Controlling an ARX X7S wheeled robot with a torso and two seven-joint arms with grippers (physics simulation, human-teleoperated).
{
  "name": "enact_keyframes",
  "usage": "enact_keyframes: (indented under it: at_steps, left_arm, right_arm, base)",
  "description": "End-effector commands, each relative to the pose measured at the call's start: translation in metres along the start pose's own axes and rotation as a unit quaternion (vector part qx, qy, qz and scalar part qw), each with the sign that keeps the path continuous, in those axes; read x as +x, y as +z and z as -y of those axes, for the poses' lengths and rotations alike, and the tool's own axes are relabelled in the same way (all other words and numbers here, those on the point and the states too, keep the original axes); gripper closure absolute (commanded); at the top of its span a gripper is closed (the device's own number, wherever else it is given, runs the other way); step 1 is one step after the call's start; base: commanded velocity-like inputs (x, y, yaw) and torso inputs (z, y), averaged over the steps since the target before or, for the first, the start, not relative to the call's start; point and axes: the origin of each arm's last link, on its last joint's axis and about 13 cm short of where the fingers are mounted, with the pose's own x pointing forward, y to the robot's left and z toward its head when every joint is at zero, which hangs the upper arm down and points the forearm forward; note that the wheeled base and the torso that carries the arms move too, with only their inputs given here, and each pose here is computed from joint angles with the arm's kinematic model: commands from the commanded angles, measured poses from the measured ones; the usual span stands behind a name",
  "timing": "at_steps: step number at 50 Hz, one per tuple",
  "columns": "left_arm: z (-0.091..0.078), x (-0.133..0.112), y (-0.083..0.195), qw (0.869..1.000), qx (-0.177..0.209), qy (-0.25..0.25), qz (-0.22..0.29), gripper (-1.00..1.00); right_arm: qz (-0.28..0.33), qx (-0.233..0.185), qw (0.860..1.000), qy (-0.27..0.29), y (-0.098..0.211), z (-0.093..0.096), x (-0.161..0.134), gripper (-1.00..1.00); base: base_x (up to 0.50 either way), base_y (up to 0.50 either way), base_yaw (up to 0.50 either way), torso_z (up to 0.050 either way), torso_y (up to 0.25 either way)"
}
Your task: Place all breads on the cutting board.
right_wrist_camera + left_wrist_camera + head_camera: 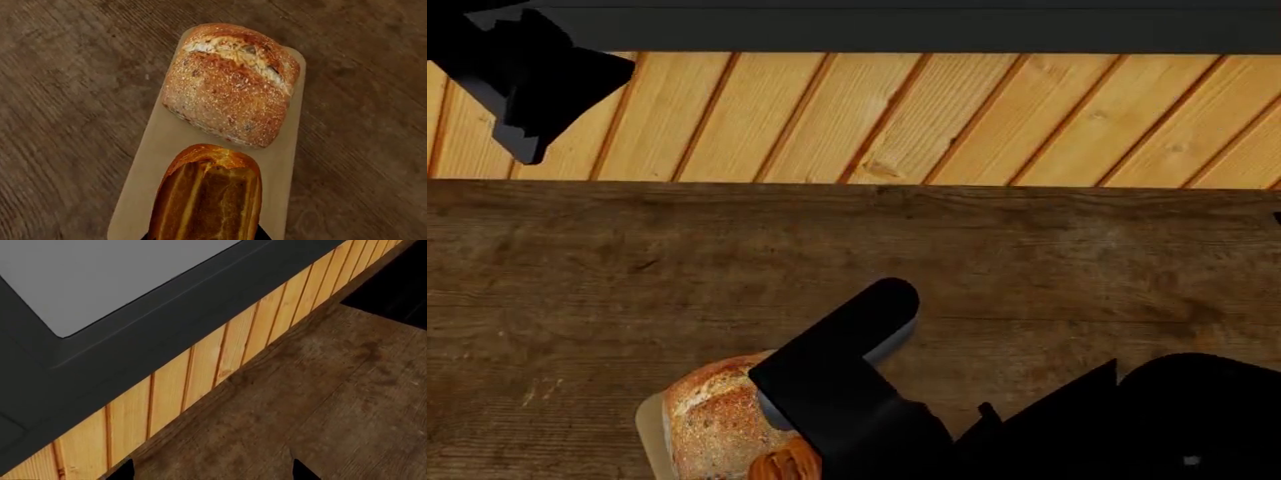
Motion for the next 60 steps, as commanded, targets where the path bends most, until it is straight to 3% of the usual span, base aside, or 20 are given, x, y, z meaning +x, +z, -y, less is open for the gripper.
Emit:
enact_keyframes:
  at_steps: [1, 30, 31, 43, 60]
  left_arm:
    - [0.002, 0.003, -0.003, 1.0, 0.001, -0.003, -0.004, -1.0]
    - [0.001, 0.003, -0.01, 1.0, -0.002, -0.002, -0.011, -1.0]
    - [0.001, 0.003, -0.01, 1.0, -0.002, -0.002, -0.01, -1.0]
    - [0.001, 0.002, -0.007, 1.0, 0.0, -0.002, -0.009, -1.0]
    - [0.004, -0.002, -0.005, 1.0, 0.003, -0.003, -0.005, -1.0]
  right_arm:
    - [0.007, -0.009, 1.0, -0.006, 0.003, 0.006, 0.009, 1.0]
    - [-0.008, -0.014, 1.0, -0.002, 0.001, 0.008, 0.032, 1.0]
    - [-0.007, -0.012, 1.0, -0.004, 0.002, 0.008, 0.03, -1.0]
    - [-0.008, -0.009, 1.0, -0.008, 0.001, 0.007, 0.022, -1.0]
    - [0.029, -0.012, 0.999, -0.043, 0.012, 0.0, -0.044, -1.0]
  base:
    - [0.0, 0.0, 0.0, 0.0, 0.0]
    - [0.0, 0.0, 0.0, 0.0, 0.0]
    - [0.0, 0.0, 0.0, 0.0, 0.0]
    - [0.0, 0.0, 0.0, 0.0, 0.0]
    - [0.0, 0.0, 0.0, 0.0, 0.0]
